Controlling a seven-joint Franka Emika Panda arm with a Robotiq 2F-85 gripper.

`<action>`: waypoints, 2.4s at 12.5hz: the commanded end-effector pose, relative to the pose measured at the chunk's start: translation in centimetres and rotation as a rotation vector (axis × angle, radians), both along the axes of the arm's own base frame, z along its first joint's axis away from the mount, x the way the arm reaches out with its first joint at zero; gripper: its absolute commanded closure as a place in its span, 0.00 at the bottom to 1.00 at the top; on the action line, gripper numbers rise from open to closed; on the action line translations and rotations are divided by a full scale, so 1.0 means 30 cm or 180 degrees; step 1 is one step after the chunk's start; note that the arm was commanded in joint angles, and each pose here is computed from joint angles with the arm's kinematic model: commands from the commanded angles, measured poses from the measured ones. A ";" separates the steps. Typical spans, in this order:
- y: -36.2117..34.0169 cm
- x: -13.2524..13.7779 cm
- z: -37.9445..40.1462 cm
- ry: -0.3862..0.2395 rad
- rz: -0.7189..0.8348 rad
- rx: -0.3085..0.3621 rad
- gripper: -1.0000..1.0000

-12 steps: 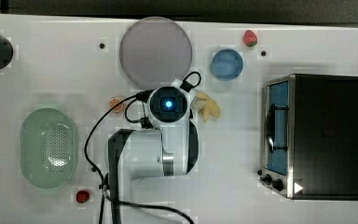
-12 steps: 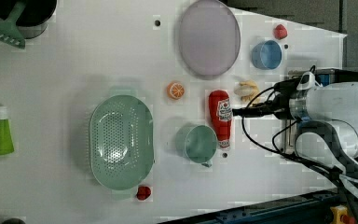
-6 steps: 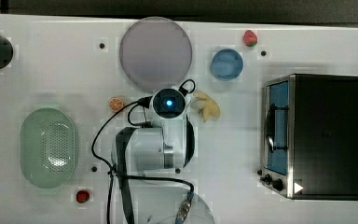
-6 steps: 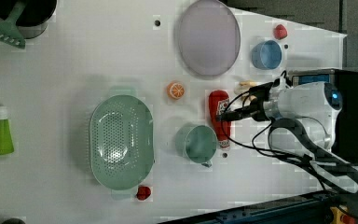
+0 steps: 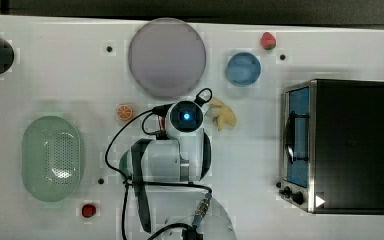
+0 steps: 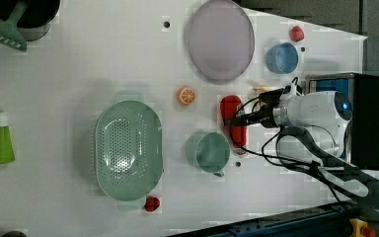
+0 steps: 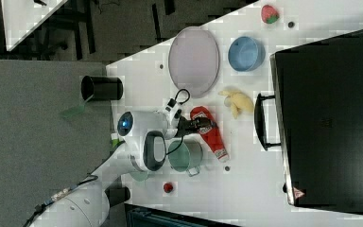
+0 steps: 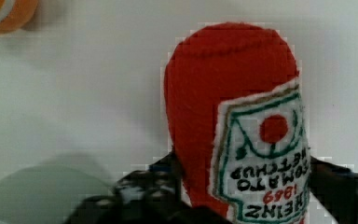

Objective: Pick Ketchup from the table and place it in strainer.

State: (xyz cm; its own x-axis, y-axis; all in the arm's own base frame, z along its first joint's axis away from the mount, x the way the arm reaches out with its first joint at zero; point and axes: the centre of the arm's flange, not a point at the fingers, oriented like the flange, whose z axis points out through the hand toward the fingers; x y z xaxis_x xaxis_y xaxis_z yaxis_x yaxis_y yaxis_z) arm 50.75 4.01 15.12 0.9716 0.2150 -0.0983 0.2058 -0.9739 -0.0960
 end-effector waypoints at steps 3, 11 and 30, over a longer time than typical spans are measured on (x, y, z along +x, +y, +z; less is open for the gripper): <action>0.007 0.060 0.126 -0.0278 0.0097 -0.0003 0.39; 0.155 0.070 0.856 -0.0324 0.0348 -0.0197 0.39; 1.163 -0.193 0.408 0.0028 -0.0959 0.0326 0.39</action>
State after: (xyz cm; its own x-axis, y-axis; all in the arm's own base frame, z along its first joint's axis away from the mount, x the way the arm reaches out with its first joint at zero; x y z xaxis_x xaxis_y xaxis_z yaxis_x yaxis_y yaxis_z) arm 42.31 40.46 26.83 0.9897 0.0343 -0.1387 0.0080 -0.9826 -0.1858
